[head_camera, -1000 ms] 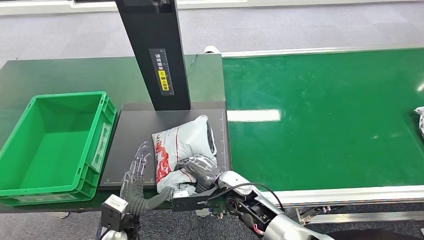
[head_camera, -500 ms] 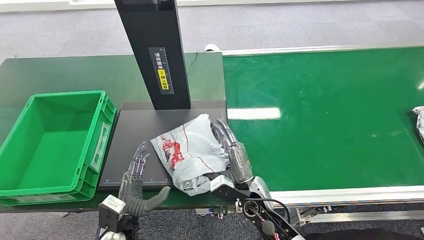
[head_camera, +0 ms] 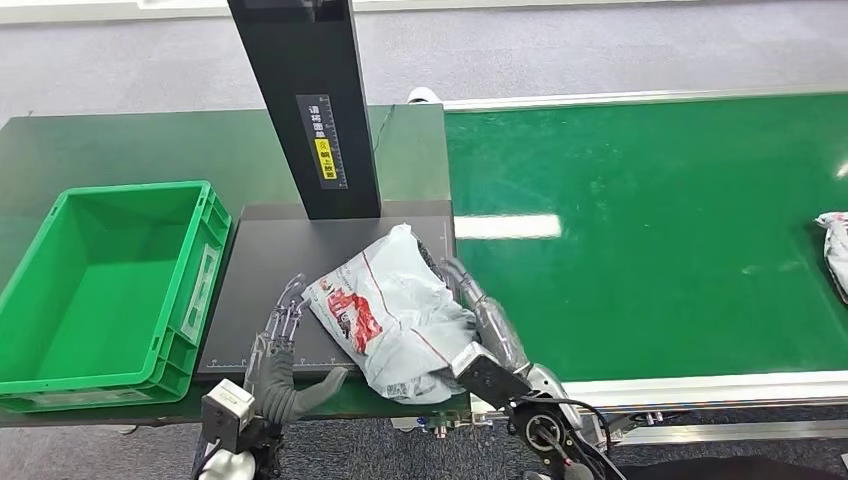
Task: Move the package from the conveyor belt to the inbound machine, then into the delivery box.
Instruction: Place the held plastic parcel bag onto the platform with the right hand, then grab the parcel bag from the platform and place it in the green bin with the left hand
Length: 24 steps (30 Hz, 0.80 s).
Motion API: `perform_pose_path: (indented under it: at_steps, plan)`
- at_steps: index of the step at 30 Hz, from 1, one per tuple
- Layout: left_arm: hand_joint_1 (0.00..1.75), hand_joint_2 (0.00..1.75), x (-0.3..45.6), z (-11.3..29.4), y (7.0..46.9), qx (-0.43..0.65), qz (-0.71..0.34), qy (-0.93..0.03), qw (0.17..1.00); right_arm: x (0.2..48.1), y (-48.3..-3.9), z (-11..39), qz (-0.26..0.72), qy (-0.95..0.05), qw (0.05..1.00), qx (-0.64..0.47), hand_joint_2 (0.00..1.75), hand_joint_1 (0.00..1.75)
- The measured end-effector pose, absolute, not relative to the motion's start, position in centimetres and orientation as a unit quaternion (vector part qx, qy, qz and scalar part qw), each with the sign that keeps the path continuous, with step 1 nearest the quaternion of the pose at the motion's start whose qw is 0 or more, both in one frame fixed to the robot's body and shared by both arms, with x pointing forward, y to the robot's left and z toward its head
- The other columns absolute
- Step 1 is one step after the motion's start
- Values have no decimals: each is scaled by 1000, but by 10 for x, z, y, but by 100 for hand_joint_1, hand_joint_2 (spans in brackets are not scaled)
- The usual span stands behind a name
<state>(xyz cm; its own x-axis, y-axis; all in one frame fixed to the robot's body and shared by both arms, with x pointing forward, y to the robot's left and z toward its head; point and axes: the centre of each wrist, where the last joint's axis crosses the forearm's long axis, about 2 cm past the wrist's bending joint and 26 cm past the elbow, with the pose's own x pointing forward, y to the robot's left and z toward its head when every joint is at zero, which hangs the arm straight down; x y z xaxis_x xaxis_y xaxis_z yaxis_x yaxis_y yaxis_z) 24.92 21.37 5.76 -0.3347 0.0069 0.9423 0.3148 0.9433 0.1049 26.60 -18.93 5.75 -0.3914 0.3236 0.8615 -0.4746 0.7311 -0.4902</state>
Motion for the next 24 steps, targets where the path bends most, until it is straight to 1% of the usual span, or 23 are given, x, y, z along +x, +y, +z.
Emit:
perform_pose_path:
  at_steps: [2,7,14,15,18,24]
  plan:
    - [0,175,248,55,215,-100,-140,-805,568,259,-203,49,395,-714,573,73,175,0]
    - [0,175,244,51,217,-97,-142,-802,572,254,-229,39,389,-701,593,75,175,0]
    - [0,175,243,50,217,-96,-143,-801,573,254,-234,38,386,-700,597,70,175,0]
    - [0,175,243,50,218,-74,-159,-795,581,253,-237,38,379,-706,594,67,175,0]
    - [0,175,241,49,221,15,-213,-772,598,249,-246,43,348,-752,558,45,175,0]
    - [0,175,247,53,219,16,-222,-773,594,246,-247,69,314,-829,463,-26,175,0]
